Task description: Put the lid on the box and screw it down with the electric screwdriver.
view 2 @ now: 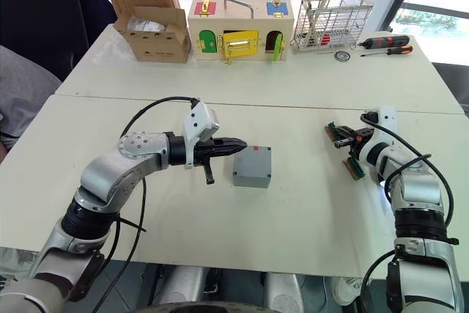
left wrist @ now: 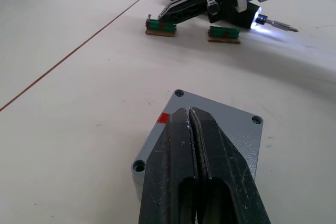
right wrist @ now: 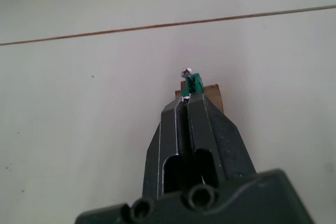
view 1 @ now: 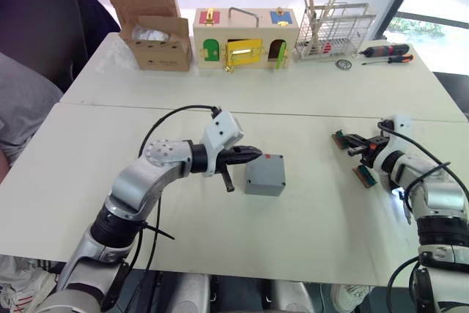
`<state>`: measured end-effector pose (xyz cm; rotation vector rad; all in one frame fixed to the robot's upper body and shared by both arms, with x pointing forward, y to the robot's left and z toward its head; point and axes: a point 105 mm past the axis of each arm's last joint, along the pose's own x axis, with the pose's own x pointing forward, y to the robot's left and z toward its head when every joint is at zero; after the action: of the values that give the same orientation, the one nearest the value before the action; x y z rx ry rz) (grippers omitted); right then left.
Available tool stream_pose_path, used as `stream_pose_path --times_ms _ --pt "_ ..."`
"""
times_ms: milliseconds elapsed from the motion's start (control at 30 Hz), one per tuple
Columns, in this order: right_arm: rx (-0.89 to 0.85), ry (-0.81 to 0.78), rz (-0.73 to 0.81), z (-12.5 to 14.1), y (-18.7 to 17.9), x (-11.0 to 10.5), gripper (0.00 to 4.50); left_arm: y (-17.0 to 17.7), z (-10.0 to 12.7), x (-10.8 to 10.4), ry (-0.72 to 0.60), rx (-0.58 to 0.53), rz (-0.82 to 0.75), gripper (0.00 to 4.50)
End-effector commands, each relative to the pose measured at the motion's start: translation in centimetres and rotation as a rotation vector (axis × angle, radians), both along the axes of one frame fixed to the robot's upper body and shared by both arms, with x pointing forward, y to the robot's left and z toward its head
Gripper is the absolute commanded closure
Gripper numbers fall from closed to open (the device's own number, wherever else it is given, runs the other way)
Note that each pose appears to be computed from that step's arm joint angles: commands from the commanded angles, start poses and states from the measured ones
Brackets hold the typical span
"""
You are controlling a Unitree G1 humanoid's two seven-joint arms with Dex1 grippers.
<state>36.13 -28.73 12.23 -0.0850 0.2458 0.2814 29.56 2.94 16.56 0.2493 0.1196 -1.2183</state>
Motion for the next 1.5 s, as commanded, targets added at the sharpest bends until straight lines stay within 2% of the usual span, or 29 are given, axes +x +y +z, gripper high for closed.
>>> stream_pose_path --times_ms 33,167,300,400,467,533,667,833,1000,1500 --pt "0.015 -0.091 -0.012 2.9 -0.3 -0.1 4.46 -0.3 0.5 -0.3 -0.033 -0.009 -0.024 4.50" --pt "0.023 -0.106 -0.001 3.5 0.1 -0.4 4.46 -0.4 0.5 -0.3 -0.033 -0.009 -0.028 4.50" --pt "0.059 -0.172 0.034 5.7 0.9 -0.9 4.46 0.0 0.6 -0.2 -0.041 -0.003 -0.020 4.50" --pt "0.092 -0.201 0.179 7.4 4.0 -2.2 4.46 1.1 0.5 -0.4 -0.040 0.022 -0.013 4.50" --pt "0.119 -0.178 0.332 7.7 7.4 -3.6 4.46 2.3 0.3 -1.0 -0.023 0.054 -0.019 4.50" --pt "0.133 -0.142 0.446 7.5 10.0 -4.9 4.46 3.2 0.2 -1.5 -0.004 0.078 -0.026 4.50" --pt "0.152 -0.077 0.575 6.1 13.7 -6.3 4.46 4.4 -0.2 -2.5 0.036 0.112 -0.032 4.50" --pt "0.153 -0.032 0.616 4.5 15.2 -6.8 4.46 4.7 -0.8 -3.4 0.068 0.135 -0.044 4.50" --pt "0.147 0.011 0.609 3.1 15.0 -6.7 4.46 4.2 -0.8 -3.5 0.064 0.129 -0.035 4.50" --pt "0.145 0.010 0.550 2.4 14.2 -5.8 4.46 3.6 -0.9 -3.3 0.063 0.122 -0.038 4.50"
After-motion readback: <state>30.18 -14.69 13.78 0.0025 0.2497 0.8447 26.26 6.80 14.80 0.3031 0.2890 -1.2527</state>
